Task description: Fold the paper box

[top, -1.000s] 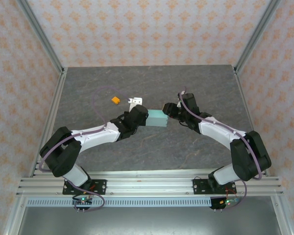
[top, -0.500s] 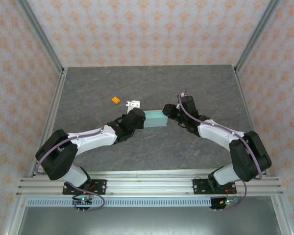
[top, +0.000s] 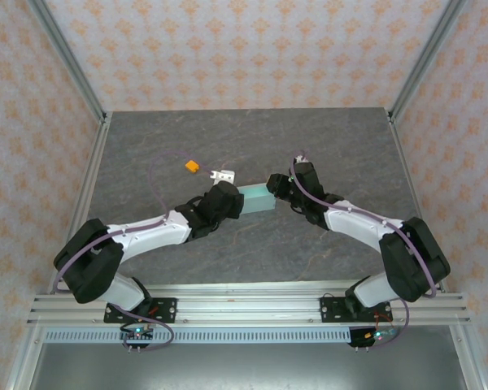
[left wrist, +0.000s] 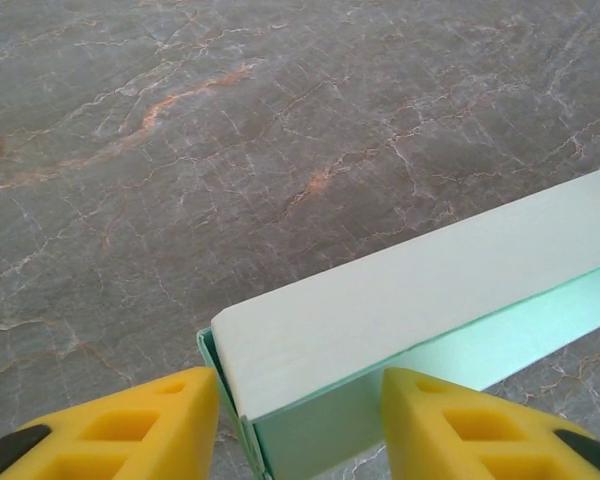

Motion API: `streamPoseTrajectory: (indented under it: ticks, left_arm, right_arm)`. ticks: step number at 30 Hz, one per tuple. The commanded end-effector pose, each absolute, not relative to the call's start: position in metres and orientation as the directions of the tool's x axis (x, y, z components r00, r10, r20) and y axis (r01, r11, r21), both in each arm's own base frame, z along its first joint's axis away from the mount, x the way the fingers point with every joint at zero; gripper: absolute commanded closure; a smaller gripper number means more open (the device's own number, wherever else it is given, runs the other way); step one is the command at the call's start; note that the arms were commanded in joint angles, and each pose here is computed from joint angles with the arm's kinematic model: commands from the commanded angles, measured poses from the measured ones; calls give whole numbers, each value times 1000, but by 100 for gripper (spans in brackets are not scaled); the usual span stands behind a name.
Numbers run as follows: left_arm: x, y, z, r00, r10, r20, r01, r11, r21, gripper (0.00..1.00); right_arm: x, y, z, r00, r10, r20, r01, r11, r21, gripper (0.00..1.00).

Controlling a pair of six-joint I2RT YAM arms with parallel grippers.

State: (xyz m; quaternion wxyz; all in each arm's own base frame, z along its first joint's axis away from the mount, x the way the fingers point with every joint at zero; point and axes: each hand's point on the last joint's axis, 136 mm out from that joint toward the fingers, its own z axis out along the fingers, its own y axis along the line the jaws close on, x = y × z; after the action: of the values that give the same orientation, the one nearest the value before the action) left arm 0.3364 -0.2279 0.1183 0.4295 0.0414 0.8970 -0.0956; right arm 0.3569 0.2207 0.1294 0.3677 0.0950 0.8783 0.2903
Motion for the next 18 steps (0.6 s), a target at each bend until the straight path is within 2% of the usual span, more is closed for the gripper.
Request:
streamPoseTrajectory:
  ticks: [1, 5, 9, 13, 18]
  left_arm:
    - [323, -232, 122, -640, 24, -768, 213, 966, -148, 46]
    - [318, -231, 131, -631, 12, -776, 231, 958, -173, 32]
    - [315, -227, 142, -621, -1, -784, 231, 955, -185, 24]
    - [316, -222, 155, -613, -49, -789, 219, 948, -229, 19]
    - [326, -209, 163, -637, -175, -751, 146, 929, -341, 19]
  right_arm:
    - [322, 203, 69, -819, 293, -493, 49, 892, 449, 65]
    - [322, 202, 71, -815, 291, -501, 48, 896, 442, 65]
    - [321, 199, 74, -808, 289, -513, 48, 901, 432, 65]
    - [321, 197, 76, -806, 287, -518, 47, 903, 427, 65]
    - [321, 197, 77, -804, 286, -521, 44, 903, 427, 66]
